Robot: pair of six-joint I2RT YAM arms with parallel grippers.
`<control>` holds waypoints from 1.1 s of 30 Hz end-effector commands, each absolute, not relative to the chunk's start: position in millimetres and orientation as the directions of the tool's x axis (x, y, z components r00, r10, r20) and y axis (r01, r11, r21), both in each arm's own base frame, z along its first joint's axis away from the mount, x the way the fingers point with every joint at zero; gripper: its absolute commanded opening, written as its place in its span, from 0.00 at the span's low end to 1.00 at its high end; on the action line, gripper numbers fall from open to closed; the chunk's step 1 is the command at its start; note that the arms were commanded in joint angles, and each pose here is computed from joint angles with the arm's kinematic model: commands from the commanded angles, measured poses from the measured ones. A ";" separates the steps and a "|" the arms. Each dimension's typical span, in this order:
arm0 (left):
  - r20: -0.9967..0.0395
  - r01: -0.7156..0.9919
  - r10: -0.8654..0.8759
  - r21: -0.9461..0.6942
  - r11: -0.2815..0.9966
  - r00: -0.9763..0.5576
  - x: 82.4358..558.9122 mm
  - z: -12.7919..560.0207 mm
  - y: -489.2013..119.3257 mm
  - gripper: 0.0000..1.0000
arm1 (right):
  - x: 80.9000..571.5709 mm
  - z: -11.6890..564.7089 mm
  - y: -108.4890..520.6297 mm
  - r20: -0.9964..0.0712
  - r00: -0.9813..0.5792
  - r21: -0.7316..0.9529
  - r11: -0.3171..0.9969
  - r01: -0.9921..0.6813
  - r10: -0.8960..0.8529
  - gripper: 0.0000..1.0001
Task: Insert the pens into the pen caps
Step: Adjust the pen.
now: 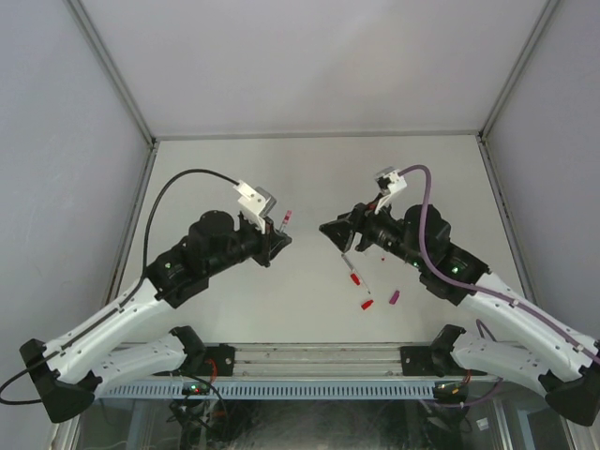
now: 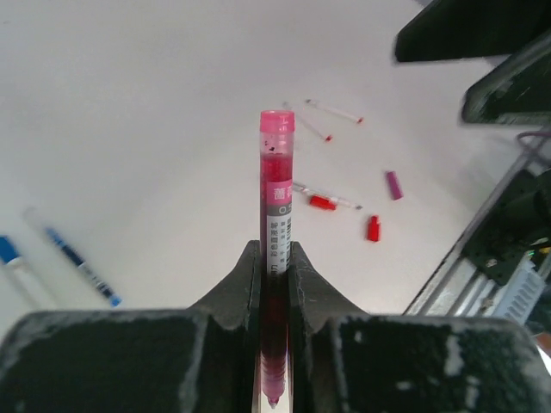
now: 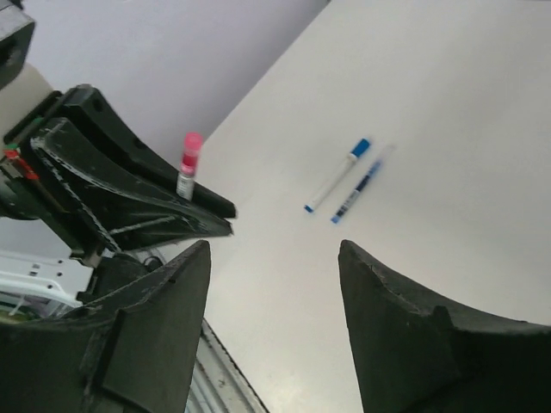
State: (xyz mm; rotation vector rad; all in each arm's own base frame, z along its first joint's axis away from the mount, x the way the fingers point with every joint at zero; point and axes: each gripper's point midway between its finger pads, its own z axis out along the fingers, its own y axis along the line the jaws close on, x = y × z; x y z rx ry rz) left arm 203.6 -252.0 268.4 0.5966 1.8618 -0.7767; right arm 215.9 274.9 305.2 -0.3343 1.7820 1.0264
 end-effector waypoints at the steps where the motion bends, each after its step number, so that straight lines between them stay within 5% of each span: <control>1: -0.942 0.684 0.188 -0.057 0.727 -0.279 213.7 281.3 -225.4 0.00 | 216.1 321.7 246.1 -0.901 -0.391 0.411 0.657 -0.632 0.188 0.61; 10: -0.865 0.691 0.454 0.194 0.696 -0.214 223.8 255.1 -201.4 0.00 | 202.3 318.6 227.0 -0.887 -0.452 0.395 0.664 -0.635 0.095 0.61; 33: -0.485 0.747 0.844 0.644 0.166 0.229 189.4 209.0 -191.6 0.00 | 161.1 284.0 307.2 -0.726 -0.641 0.491 0.466 -0.736 -0.248 0.59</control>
